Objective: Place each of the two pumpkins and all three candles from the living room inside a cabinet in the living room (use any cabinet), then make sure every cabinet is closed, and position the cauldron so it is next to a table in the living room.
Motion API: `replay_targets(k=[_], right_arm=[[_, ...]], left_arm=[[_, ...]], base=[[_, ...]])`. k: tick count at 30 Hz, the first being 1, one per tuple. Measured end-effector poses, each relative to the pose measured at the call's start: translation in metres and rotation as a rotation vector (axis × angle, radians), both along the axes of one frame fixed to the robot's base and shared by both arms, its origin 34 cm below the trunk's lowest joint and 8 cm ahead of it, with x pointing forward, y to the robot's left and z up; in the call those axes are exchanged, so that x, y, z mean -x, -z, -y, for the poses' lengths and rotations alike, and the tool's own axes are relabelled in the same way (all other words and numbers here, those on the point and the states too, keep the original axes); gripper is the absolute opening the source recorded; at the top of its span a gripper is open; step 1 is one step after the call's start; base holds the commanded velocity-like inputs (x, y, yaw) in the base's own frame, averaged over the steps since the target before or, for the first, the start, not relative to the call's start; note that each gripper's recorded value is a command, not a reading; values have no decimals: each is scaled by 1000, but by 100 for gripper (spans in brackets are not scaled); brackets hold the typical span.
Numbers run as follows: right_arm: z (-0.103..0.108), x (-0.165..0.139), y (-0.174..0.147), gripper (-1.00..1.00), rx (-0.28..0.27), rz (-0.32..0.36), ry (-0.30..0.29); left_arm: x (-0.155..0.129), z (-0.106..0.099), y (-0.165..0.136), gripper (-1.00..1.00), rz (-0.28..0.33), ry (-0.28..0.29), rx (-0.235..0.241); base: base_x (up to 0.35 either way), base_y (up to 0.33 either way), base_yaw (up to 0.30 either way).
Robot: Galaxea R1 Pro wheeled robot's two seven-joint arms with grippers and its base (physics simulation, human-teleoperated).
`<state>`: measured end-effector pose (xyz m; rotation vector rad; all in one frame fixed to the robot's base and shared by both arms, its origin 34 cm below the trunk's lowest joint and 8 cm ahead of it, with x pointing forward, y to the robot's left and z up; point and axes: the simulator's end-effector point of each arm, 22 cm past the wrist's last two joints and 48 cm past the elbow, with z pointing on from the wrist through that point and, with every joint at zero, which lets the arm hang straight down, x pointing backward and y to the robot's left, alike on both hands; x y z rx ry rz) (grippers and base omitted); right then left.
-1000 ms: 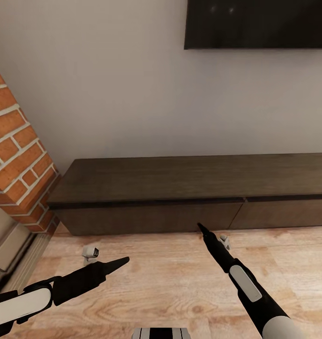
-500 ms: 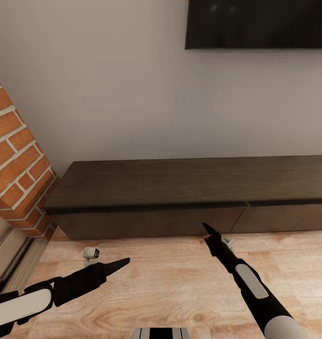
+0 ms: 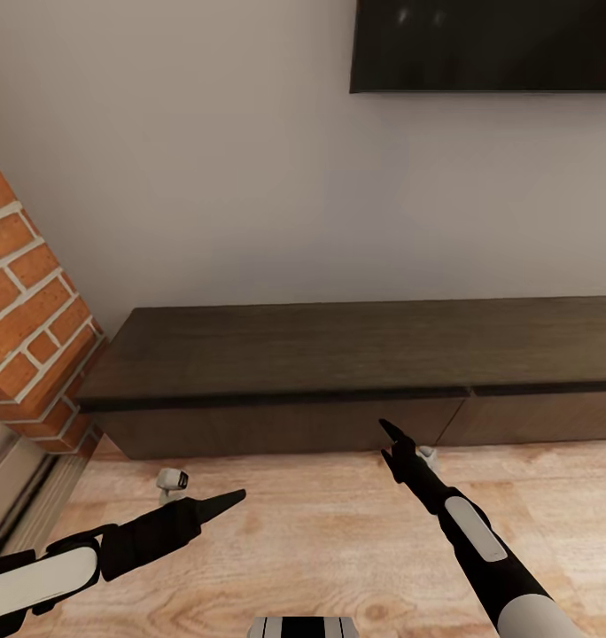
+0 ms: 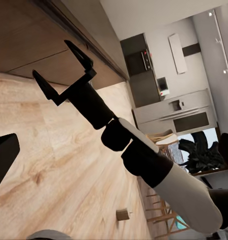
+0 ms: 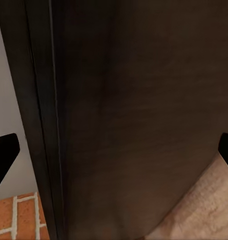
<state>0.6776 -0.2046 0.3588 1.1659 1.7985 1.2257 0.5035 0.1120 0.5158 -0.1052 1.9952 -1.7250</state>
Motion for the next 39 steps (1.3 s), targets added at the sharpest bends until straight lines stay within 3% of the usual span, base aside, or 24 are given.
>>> replay_targets(k=[22, 39], right_arm=[[4, -3, 2, 100, -36, 112, -13], [-2, 0, 20, 100, -22, 118, -45]], left_arm=[[3, 1, 33, 100, -72, 10, -3], [5, 1, 60, 100, -131, 12, -2]], base=[[2, 0, 0], [0, 0, 0]])
